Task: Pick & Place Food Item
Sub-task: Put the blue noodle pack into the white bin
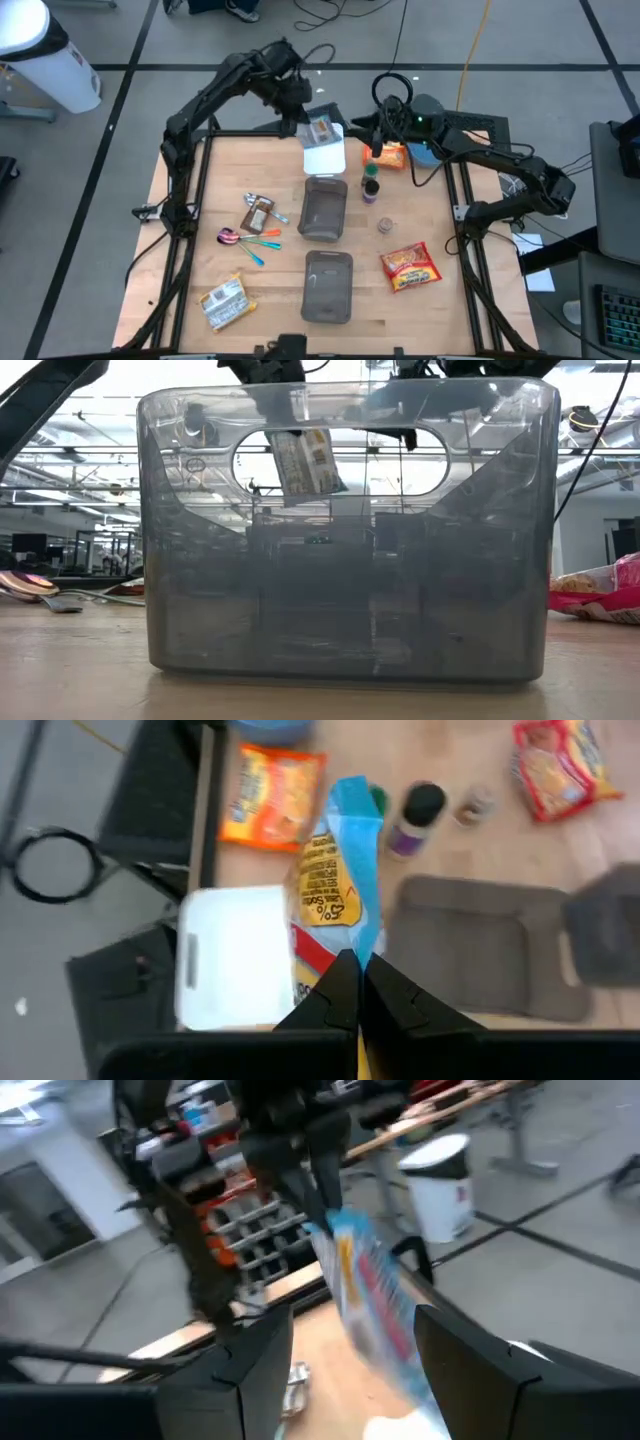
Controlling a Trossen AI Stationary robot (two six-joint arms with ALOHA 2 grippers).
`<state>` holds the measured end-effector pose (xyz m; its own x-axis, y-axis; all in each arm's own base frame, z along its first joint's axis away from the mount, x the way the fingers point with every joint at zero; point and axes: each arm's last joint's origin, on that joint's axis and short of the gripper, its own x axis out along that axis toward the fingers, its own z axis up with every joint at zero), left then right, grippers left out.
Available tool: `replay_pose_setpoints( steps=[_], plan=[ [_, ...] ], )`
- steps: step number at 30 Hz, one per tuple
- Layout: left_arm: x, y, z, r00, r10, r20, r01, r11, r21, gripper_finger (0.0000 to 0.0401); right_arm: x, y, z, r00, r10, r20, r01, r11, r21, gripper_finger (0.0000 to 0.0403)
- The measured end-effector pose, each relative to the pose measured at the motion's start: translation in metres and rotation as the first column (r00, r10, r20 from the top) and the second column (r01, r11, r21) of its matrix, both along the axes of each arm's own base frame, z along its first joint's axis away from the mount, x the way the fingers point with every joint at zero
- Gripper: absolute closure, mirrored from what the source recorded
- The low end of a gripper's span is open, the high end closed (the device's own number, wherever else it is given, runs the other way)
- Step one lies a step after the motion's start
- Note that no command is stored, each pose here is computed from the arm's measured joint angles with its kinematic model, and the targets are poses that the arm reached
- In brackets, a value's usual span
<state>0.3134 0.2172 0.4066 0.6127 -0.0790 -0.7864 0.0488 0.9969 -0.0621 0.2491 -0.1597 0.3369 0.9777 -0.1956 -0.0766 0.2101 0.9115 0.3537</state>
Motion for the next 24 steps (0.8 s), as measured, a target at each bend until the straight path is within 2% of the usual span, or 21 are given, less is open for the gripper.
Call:
replay_pose_setpoints(
  steps=[6,11,24],
  plan=[
    [0.016,-0.023,0.000,0.998,-0.063,0.002,0.063,0.998,0.003,0.0401,0.023,-0.011,0.006,0.987,0.160,-0.020,-0.160,0.987,0.001,0.0200],
    [0.018,-0.029,-0.001,0.998,-0.059,-0.015,0.059,0.998,-0.022,0.0401,0.040,-0.020,0.003,0.962,0.272,-0.008,-0.272,0.962,0.029,0.0200],
    [0.019,-0.031,0.000,0.999,-0.053,-0.010,0.052,0.998,-0.038,0.0401,0.059,-0.011,-0.001,0.943,0.332,0.001,-0.332,0.943,0.036,0.0200]
  ],
)
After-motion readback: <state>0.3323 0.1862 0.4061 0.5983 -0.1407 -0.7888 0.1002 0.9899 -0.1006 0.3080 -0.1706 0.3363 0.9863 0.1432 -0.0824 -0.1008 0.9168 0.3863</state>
